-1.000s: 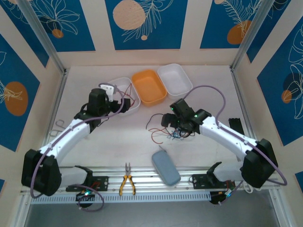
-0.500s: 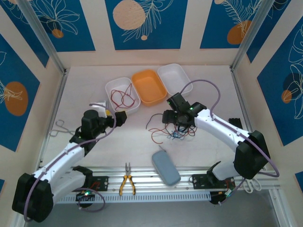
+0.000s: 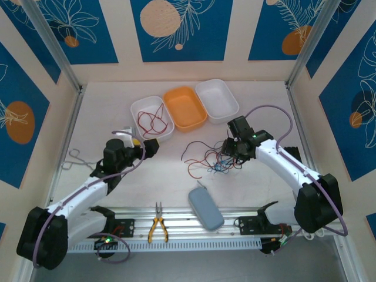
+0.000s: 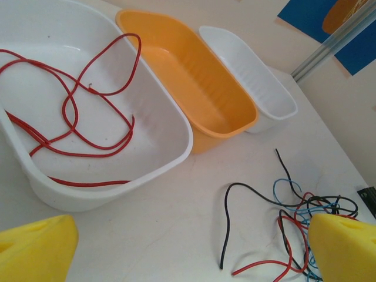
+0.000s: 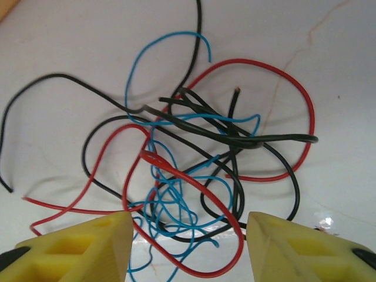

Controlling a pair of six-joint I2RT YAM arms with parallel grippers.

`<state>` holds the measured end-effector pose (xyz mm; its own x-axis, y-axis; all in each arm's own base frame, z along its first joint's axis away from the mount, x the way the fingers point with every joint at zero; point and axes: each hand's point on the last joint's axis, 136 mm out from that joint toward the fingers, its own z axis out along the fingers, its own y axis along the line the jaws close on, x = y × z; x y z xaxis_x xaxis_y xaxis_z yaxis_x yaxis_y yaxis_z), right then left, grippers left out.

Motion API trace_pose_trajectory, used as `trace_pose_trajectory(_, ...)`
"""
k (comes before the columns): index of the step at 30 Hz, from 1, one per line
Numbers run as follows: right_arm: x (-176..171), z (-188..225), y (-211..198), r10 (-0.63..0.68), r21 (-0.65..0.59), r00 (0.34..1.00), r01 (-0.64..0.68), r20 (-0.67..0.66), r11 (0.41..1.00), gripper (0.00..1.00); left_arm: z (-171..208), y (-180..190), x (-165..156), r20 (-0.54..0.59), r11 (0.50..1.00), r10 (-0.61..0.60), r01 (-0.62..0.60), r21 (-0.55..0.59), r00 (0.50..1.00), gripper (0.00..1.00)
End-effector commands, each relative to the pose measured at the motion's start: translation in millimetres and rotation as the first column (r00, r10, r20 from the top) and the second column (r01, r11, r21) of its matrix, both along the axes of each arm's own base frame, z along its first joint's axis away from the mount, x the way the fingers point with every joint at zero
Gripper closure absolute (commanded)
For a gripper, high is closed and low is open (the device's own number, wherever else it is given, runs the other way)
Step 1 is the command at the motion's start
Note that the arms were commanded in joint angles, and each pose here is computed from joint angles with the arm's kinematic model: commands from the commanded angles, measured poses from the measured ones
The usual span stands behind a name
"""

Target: Untangle the cables

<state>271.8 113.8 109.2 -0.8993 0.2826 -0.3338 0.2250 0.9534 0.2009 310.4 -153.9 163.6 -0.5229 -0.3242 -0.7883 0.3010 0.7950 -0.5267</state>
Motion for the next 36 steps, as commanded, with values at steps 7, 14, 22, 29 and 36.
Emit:
trace_pose_trajectory(7,-9,-22,1,0.027,0.019,0.997,-0.025,-0.078,0.999,0.54,7,-14,7,0.017,0.998,-0.045,0.046,-0.053,0.999,0.0)
trace_pose_trajectory(14,-6,-35,0,0.024,-0.008,0.994,-0.025,-0.111,1.0,0.56,3,-16,8,0.002,0.997,-0.053,0.053,-0.054,0.999,0.0)
trace_pose_trajectory(22,-2,-24,9,0.056,-0.005,0.996,-0.056,-0.075,0.998,0.86,1,-18,10,-0.01,0.997,-0.058,0.057,-0.051,0.998,0.0)
trace_pose_trajectory(29,2,0,25,0.114,0.015,0.993,-0.114,-0.009,0.993,1.0,2,-20,13,-0.006,0.997,-0.061,0.061,-0.052,0.998,0.0)
trace_pose_trajectory(36,12,41,54,0.199,0.06,0.975,-0.206,0.098,0.977,1.0,-2,-24,10,-0.026,0.996,-0.082,0.081,-0.036,0.996,0.0)
